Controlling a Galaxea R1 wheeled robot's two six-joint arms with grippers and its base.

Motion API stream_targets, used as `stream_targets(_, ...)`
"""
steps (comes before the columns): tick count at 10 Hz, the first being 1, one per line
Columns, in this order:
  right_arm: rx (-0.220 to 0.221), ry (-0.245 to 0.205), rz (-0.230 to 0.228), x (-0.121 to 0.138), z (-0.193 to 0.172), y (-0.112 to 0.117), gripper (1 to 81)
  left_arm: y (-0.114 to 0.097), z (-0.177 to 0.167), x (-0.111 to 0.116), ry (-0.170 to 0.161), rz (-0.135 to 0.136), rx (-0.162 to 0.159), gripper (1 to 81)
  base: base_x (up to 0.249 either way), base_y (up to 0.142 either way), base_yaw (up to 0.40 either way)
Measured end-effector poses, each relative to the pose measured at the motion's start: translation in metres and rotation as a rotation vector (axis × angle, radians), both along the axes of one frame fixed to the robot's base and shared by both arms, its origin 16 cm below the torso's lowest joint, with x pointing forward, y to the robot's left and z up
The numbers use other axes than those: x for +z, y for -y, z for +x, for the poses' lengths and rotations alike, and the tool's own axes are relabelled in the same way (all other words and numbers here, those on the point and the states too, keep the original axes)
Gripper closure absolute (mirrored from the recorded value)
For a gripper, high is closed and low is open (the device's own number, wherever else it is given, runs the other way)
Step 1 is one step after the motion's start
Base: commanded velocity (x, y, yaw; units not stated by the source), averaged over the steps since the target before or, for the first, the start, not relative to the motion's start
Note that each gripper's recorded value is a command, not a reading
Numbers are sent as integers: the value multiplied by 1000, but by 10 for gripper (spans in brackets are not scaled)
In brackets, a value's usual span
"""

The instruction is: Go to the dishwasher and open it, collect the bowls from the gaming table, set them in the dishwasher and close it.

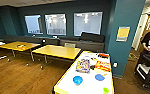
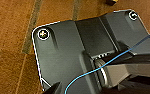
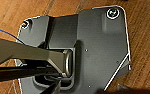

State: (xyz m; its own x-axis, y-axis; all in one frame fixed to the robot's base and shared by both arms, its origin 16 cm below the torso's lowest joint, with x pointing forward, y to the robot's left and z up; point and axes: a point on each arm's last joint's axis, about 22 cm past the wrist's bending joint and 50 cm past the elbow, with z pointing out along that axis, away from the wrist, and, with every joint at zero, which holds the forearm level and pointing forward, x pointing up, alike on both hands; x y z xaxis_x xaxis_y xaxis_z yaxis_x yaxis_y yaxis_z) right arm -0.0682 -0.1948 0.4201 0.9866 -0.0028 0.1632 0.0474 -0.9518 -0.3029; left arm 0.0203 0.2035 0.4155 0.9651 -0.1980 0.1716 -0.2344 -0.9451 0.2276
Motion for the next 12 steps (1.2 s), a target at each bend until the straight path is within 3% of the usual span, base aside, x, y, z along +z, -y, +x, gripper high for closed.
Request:
stream_targets(4, 0, -5, 2, 0, -3, -2, 10, -3, 3, 0, 5, 3, 3, 10, 0, 0, -278)
stream_targets(10, 0, 0, -1, 0, 1, 0, 10, 1, 0, 0, -1, -2, 2, 10, 0, -13, 0)
stream_targets(12, 0, 0, -1, 0, 1, 0, 10, 2, 0, 0, -1, -3, 2, 10, 0, 81, 0)
